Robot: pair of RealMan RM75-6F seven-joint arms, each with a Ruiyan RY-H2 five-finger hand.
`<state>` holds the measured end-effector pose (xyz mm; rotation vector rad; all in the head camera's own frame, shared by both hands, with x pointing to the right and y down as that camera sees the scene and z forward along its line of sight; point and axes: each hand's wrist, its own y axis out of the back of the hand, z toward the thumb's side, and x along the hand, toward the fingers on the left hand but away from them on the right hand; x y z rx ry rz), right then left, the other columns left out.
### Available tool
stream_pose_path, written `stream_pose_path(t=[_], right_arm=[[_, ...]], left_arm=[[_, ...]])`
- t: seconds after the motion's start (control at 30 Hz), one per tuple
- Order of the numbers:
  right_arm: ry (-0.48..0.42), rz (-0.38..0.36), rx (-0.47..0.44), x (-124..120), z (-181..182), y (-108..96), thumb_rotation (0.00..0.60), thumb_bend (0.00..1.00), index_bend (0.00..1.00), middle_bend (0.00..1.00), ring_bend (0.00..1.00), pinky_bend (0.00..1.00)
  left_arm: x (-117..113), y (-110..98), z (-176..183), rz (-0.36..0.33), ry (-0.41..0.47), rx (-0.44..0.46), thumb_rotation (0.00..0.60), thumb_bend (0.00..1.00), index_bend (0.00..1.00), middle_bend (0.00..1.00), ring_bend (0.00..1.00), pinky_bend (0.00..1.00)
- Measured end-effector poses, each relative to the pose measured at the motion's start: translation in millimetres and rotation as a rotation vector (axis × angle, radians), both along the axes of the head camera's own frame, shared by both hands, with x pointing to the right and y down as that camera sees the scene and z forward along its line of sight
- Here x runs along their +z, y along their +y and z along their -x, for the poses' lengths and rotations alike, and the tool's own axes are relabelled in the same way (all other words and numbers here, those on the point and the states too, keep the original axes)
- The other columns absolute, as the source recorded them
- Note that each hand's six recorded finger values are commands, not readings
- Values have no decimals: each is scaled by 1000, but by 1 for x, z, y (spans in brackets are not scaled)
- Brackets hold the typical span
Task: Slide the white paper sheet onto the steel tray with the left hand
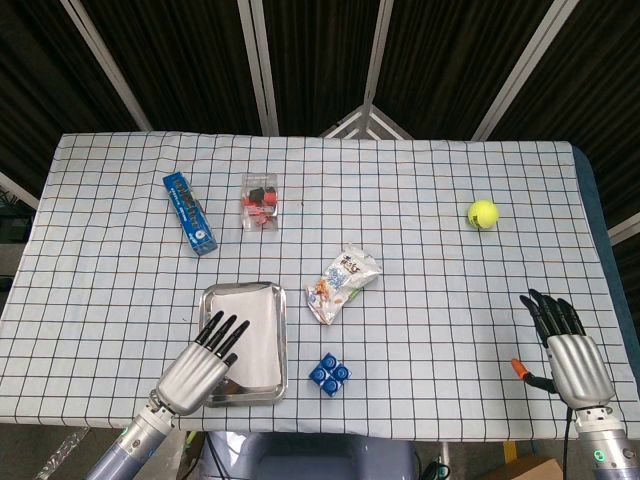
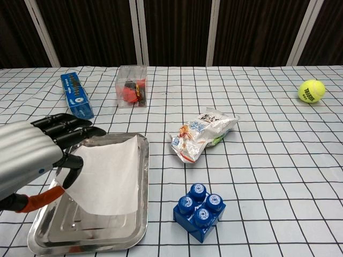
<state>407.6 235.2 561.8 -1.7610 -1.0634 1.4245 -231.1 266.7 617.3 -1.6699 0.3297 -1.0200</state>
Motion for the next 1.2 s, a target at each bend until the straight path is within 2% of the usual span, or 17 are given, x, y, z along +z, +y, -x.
stream_pose_path(t=[0.2, 0.43, 1.0, 1.1, 1.2], right_arm=[[-1, 0, -1, 0, 0, 0, 600, 314, 0, 0, 0, 0], [2, 1, -2, 0, 0, 0, 600, 314, 0, 0, 0, 0], [1, 3, -3, 0, 1, 1, 600, 313, 0, 0, 0, 0], [1, 3, -3, 0, 1, 1, 600, 313, 0, 0, 0, 0], [0, 2, -5, 0, 1, 1, 600, 313, 0, 0, 0, 0]], left_arm=[[4, 7, 4, 11, -7, 55, 600, 509, 561, 39, 0, 0], [5, 10, 16, 16, -25, 62, 600, 509, 542, 29, 0, 0], [14, 11, 14, 34, -36, -43, 600, 509, 535, 20, 0, 0], [15, 11, 12, 40, -37, -55, 600, 503, 508, 8, 0, 0], [15, 12, 10, 46, -35, -58, 600, 465, 430, 0, 0, 0]])
